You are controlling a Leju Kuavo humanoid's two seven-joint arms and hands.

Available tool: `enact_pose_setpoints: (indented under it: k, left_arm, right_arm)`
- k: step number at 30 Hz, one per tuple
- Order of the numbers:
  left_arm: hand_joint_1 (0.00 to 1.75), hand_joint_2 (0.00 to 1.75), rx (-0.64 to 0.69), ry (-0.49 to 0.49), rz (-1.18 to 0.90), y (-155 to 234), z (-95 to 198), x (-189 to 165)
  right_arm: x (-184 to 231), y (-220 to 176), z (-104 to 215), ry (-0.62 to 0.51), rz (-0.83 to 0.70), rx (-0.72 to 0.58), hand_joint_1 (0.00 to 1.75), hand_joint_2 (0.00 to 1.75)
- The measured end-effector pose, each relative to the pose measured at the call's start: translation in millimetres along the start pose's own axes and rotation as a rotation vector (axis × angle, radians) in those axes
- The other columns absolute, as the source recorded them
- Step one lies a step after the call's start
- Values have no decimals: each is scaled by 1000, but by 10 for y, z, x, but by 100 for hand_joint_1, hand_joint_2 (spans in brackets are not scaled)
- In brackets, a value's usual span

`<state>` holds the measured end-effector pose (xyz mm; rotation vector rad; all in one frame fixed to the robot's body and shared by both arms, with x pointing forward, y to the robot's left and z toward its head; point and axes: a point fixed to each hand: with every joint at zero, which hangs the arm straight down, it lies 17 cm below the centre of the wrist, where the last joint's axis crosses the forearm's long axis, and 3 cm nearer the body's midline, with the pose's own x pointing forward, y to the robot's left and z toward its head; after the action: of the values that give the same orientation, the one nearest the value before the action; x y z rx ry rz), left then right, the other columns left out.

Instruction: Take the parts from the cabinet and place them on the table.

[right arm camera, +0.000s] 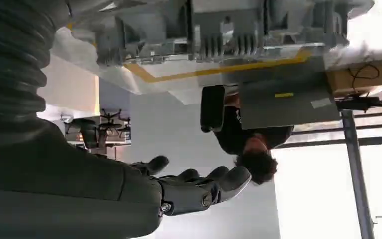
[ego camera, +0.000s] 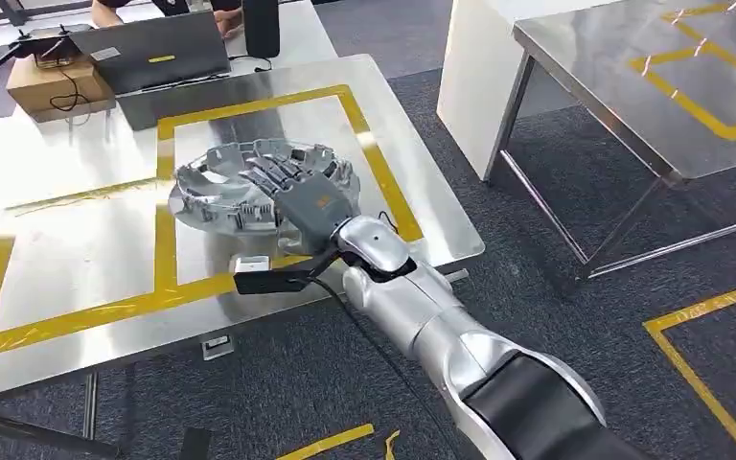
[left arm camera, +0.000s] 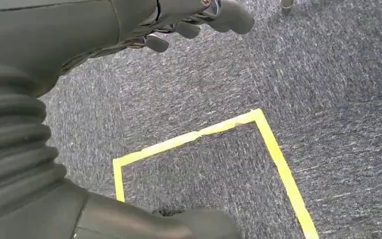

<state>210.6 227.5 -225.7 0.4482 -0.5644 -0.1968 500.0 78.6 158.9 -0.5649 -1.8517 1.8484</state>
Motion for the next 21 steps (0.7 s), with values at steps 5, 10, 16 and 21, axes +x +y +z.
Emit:
enact_pose_setpoints:
  k: [5, 10, 16, 21]
  left_arm:
    - [0, 0, -14, 13, 14, -25, 1, -13]
    - [0, 0, -12, 31, 35, -14, -6, -38]
    - [0, 0, -16, 24, 46, -21, -9, -5]
    - [0, 0, -17, 11, 48, -17, -11, 11]
  right_arm:
    - [-26, 20, 11, 11, 1, 2, 0, 175]
    - [-24, 17, 9, 7, 2, 2, 0, 175]
    - [-34, 12, 18, -1, 4, 2, 0, 175]
    - [-29, 12, 21, -8, 5, 2, 0, 175]
